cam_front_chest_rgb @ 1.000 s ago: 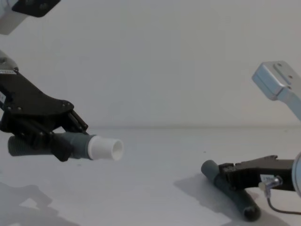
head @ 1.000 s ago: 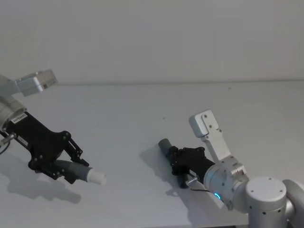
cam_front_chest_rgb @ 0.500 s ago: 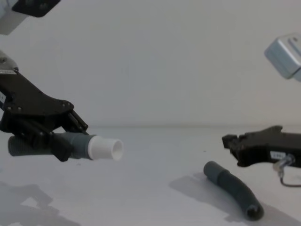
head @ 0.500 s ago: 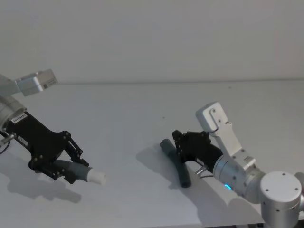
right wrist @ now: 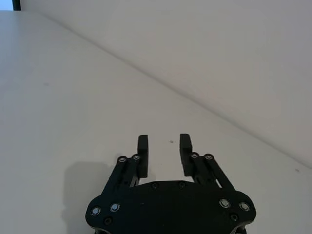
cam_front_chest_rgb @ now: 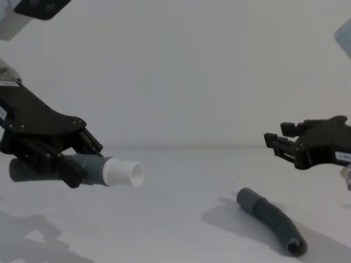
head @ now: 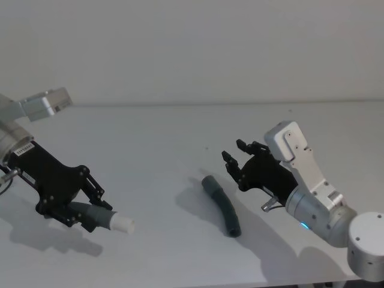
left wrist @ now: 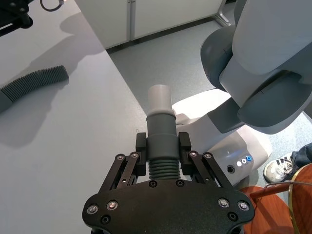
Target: Use both hands to pick up one end of the pipe from the table, align the ends, and insert them.
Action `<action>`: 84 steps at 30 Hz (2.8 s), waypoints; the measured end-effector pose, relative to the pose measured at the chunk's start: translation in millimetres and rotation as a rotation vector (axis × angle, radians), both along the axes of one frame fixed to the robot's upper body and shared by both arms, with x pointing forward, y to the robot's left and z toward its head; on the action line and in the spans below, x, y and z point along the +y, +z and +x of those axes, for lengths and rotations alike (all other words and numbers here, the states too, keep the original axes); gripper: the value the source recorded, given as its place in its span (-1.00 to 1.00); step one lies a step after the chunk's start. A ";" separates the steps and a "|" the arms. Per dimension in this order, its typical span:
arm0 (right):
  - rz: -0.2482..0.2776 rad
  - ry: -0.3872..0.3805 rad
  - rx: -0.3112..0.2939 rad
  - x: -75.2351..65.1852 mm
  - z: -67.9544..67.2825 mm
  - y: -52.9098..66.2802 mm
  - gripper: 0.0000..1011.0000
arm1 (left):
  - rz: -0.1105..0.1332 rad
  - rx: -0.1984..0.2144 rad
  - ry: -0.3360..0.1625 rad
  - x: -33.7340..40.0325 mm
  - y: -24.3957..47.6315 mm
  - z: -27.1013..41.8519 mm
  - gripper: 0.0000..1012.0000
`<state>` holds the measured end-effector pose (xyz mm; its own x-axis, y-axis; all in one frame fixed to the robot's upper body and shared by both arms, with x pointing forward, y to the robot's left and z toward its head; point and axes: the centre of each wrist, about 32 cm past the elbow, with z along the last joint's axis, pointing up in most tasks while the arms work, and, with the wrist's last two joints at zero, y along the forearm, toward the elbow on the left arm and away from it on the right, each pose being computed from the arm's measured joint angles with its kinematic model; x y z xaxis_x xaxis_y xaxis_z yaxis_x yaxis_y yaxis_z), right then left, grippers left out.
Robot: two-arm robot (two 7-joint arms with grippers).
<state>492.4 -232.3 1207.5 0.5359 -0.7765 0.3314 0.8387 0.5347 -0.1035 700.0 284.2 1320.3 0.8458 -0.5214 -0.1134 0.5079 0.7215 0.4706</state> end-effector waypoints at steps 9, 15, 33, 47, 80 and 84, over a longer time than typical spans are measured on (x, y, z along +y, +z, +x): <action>-0.005 0.000 0.025 -4.4 -3.8 3.7 0.23 | 0.000 0.000 0.000 0.0 0.0 0.0 -0.30; 0.009 -0.010 0.074 -2.9 -7.2 5.1 0.56 | 0.000 0.000 0.000 0.0 0.0 0.0 -0.30; 0.122 -0.103 0.271 17.8 -12.8 9.8 0.99 | 0.000 0.000 0.000 0.0 0.0 0.0 -0.30; 0.082 -0.058 0.361 18.3 -11.7 13.2 0.99 | 0.000 0.000 0.000 0.0 0.0 0.0 -0.30; 0.000 0.014 0.485 14.7 -1.1 8.3 0.98 | 0.000 0.000 0.000 0.0 0.0 0.0 -0.30; 0.002 0.002 0.493 15.4 1.0 5.6 0.99 | 0.000 0.000 0.000 0.0 0.0 0.0 -0.30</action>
<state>493.3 -217.0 1213.1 0.6302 -0.7756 0.0364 0.6892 0.5372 -0.4862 700.0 284.2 1320.3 0.8458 -0.5213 -0.1134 0.5078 0.7216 0.4706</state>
